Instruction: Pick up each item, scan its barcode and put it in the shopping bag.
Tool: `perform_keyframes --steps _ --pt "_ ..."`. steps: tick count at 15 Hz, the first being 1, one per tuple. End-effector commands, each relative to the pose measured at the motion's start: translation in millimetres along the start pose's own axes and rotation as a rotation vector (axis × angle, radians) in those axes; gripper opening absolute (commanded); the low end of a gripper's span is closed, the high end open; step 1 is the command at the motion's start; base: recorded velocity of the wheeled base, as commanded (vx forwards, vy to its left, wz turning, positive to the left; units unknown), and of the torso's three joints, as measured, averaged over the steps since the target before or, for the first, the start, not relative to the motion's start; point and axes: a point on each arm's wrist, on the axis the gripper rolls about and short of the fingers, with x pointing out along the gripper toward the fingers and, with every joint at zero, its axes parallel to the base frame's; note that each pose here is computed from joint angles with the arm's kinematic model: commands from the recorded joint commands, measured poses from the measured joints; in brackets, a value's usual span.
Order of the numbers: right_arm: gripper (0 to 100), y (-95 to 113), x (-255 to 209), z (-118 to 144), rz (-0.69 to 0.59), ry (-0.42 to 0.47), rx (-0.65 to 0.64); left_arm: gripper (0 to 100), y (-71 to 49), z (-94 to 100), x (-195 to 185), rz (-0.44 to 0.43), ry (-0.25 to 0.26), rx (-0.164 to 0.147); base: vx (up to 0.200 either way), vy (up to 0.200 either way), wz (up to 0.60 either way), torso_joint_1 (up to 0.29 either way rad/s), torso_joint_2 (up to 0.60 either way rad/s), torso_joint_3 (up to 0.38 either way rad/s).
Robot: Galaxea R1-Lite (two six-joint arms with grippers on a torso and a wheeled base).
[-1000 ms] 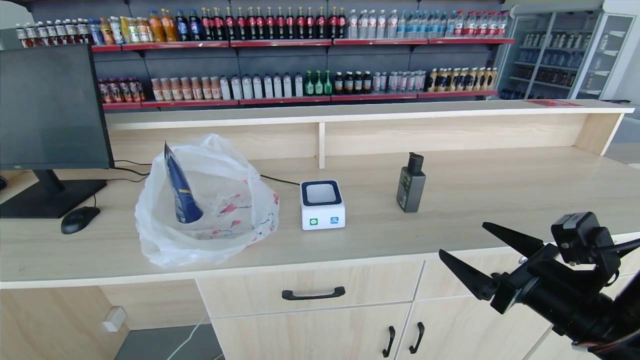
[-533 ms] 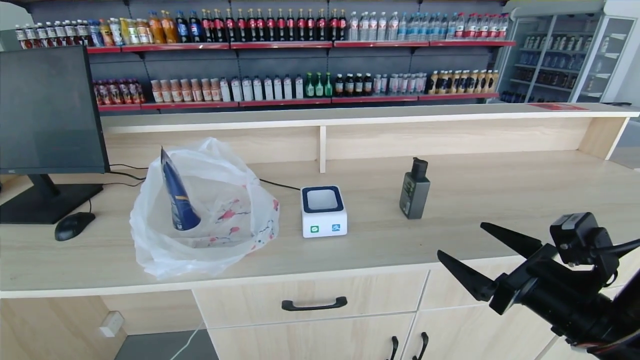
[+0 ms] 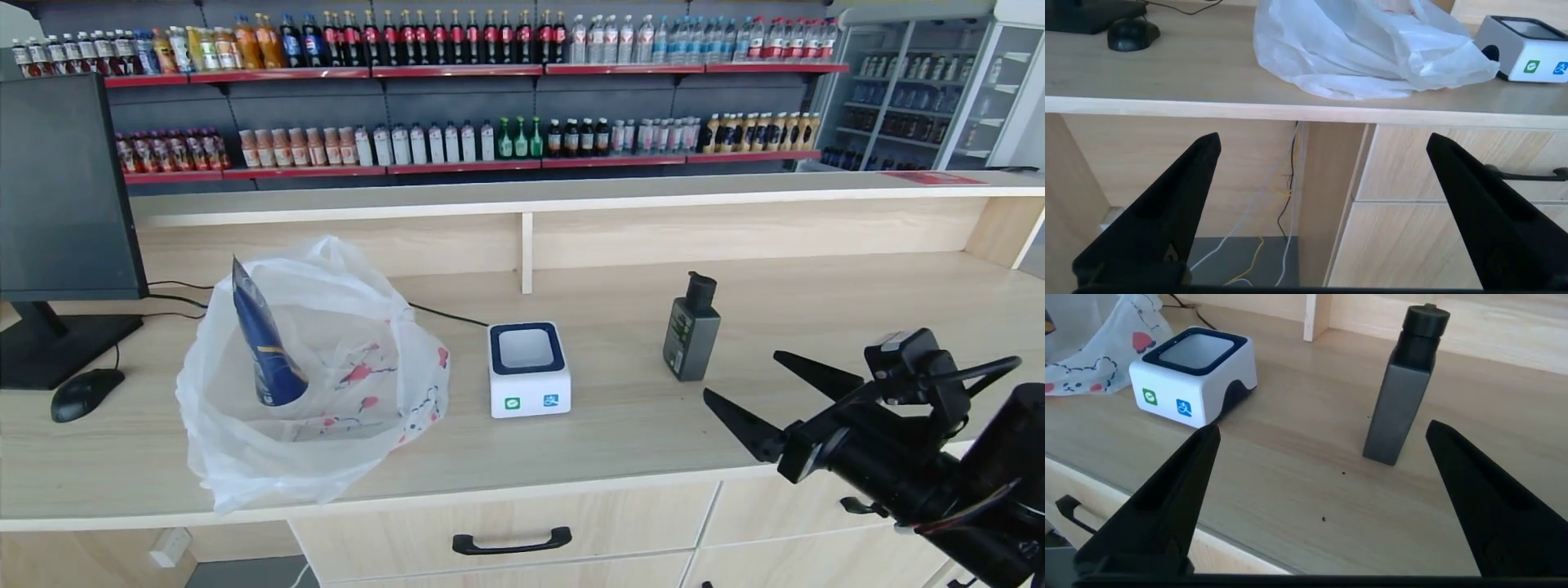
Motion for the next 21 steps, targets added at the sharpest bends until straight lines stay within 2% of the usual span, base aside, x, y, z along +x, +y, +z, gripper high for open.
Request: perform_keyframes --steps 1,3,5,10,21 --pt "100 -5.5 12.8 -8.7 -0.017 0.029 0.005 100 0.0 -0.1 0.0 0.001 0.000 -0.003 0.000 0.000 0.00 0.000 0.00 0.000" --pt "100 -12.0 37.0 -9.1 -0.032 0.001 0.017 100 0.0 -0.1 0.0 0.001 0.000 -0.006 0.000 0.000 0.00 0.000 0.00 0.000" --pt "100 -12.9 45.6 -13.6 -0.033 0.008 0.016 100 0.0 -0.1 0.0 0.001 0.000 -0.006 0.000 0.000 0.00 0.000 0.00 0.000" --pt "100 -17.0 54.4 -22.7 -0.050 0.032 0.024 100 0.0 -0.1 0.0 0.001 0.000 -0.006 0.000 0.000 0.00 0.000 0.00 0.000" --pt "100 -29.9 90.6 -29.2 -0.165 -0.005 0.043 100 0.0 -0.1 0.0 0.001 0.000 -0.006 0.000 0.000 0.00 0.000 0.00 0.000"
